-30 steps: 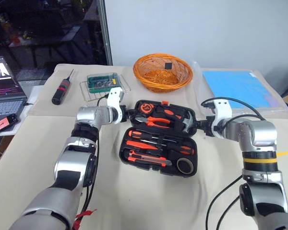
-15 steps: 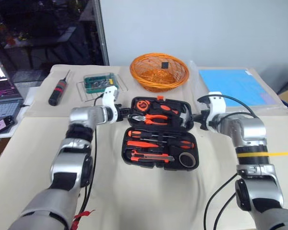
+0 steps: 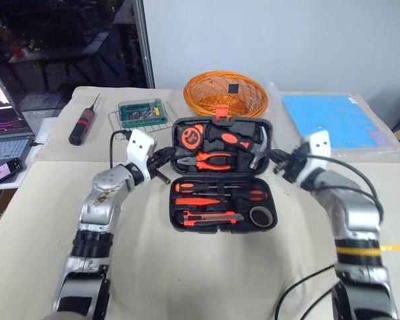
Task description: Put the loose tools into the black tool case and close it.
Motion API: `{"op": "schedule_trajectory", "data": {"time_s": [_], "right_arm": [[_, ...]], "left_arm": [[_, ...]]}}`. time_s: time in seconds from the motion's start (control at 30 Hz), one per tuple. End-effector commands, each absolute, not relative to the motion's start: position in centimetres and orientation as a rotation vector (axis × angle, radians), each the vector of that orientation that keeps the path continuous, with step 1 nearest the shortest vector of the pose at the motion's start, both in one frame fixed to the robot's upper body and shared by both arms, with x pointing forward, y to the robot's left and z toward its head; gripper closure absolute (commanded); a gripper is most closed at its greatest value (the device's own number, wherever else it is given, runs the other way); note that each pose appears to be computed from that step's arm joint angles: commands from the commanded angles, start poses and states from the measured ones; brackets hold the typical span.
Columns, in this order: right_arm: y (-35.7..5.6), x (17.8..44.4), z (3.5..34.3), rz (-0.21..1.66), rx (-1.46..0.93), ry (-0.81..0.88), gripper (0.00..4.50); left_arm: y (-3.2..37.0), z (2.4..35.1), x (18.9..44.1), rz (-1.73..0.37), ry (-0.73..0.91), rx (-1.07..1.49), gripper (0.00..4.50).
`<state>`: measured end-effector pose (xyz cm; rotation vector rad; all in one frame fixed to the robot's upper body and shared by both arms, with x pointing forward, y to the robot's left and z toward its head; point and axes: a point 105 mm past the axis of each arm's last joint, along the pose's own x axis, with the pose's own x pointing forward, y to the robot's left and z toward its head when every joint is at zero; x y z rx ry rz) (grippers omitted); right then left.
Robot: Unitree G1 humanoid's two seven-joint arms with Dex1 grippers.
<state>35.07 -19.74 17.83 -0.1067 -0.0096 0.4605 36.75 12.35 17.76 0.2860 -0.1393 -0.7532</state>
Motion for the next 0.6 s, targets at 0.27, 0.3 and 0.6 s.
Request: {"op": "schedule_trajectory", "data": {"time_s": [0.27,0.3,0.6], "right_arm": [[-19.4,26.2,19.7,0.649,-0.271,-0.113,3.29],[-19.7,25.6,19.6,0.642,-0.275,-0.102,2.96],[-21.5,17.0,16.4,0.768,-0.346,0.261,2.75]], "left_arm": [[16.8,15.3,29.8,-1.066,0.255,0.118,3.23],[18.1,15.0,29.4,-1.067,0.314,0.107,2.87],[22.5,18.6,28.9,-1.150,0.406,0.019,0.00]]}}
